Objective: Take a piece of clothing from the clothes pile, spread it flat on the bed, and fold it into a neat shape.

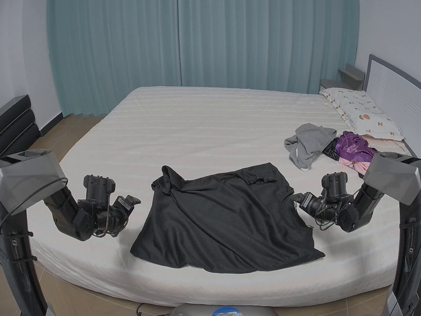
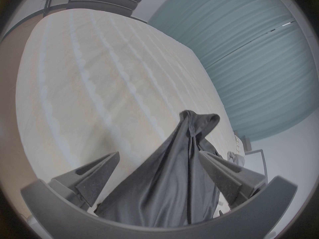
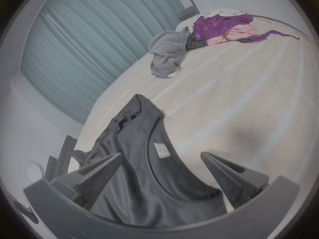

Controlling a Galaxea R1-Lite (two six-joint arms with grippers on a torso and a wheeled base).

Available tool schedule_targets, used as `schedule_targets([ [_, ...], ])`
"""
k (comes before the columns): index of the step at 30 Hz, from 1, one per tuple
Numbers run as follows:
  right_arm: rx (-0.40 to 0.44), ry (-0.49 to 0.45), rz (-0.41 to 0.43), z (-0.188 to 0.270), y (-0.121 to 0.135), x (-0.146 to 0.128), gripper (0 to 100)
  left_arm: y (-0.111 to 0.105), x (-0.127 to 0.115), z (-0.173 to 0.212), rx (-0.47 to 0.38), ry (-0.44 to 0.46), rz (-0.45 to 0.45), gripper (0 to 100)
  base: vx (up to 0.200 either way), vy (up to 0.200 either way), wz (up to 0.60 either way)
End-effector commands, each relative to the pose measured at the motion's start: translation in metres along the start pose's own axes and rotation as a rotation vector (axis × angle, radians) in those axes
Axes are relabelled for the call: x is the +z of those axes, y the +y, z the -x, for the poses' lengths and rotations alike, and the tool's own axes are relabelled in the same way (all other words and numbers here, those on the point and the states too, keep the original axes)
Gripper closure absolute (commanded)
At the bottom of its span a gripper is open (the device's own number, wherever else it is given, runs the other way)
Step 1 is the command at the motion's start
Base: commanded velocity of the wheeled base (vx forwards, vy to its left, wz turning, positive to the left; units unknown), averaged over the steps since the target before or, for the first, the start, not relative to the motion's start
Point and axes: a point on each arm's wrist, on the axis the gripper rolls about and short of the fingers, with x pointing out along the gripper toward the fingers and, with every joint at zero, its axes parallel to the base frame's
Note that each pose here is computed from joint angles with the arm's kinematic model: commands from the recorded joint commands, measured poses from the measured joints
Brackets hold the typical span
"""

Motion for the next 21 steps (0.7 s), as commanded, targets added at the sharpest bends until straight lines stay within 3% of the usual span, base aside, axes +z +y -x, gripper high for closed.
schedule_targets([
  [1,0.031,0.001,-0.004,0.069,-0.007,-0.014,0,0.018,-0.026,0.034,-0.03,0.019,-0.032,0,-0.2,0.0,0.0],
  [5,0.063,-0.034,0.012,0.07,-0.005,-0.017,0,0.029,-0.035,0.031,0.023,0.022,-0.053,0,-0.2,0.0,0.0],
  [14,0.025,0.018,0.008,0.06,-0.017,-0.031,0,0.038,-0.061,0.034,0.077,0.078,-0.162,0,0.0,0.0,0.0],
  [21,0.02,0.028,0.01,0.06,-0.019,-0.034,0,0.036,-0.071,0.014,0.121,0.028,-0.225,0,0.0,0.0,0.0],
])
